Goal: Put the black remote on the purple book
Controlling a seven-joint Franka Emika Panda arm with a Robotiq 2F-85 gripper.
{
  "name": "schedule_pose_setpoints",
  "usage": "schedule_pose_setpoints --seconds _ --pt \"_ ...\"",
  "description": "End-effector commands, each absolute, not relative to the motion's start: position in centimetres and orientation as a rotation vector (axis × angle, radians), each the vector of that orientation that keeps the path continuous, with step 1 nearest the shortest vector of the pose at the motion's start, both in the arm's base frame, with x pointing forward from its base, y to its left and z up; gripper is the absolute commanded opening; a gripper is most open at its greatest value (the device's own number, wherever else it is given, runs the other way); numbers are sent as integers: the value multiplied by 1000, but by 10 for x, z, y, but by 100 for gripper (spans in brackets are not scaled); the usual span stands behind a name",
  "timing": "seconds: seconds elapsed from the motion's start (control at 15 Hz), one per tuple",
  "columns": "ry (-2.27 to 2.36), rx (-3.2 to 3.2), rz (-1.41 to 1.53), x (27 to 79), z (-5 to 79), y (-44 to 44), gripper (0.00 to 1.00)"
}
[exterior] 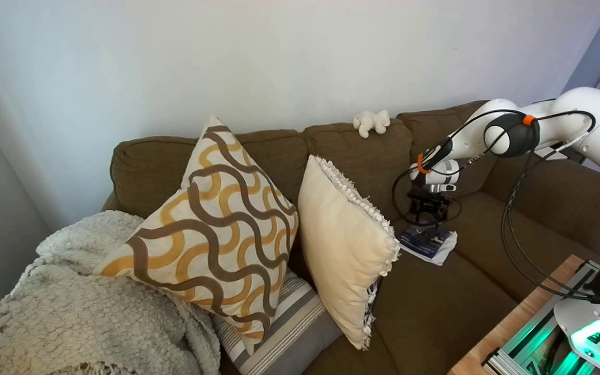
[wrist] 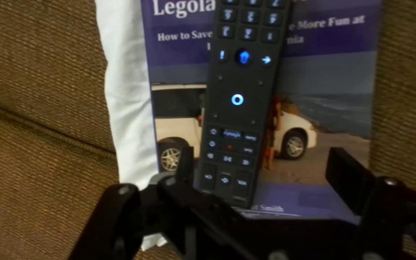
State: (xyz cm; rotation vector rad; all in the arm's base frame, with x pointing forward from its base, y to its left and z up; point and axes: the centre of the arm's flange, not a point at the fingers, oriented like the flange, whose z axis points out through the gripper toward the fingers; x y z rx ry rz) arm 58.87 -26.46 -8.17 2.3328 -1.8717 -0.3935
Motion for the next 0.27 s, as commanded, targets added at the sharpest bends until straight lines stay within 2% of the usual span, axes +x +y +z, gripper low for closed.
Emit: schedule_pose_setpoints --seconds 0.0,0.07,0.13,0.2 --pt "-1846 2559 -391 574 -37 -252 100" --pt "-1791 2633 -372 571 -27 -244 100" --pt "-1825 2516 -355 600 -56 -254 100" --pt "-1801 2563 -347 601 -47 -250 100"
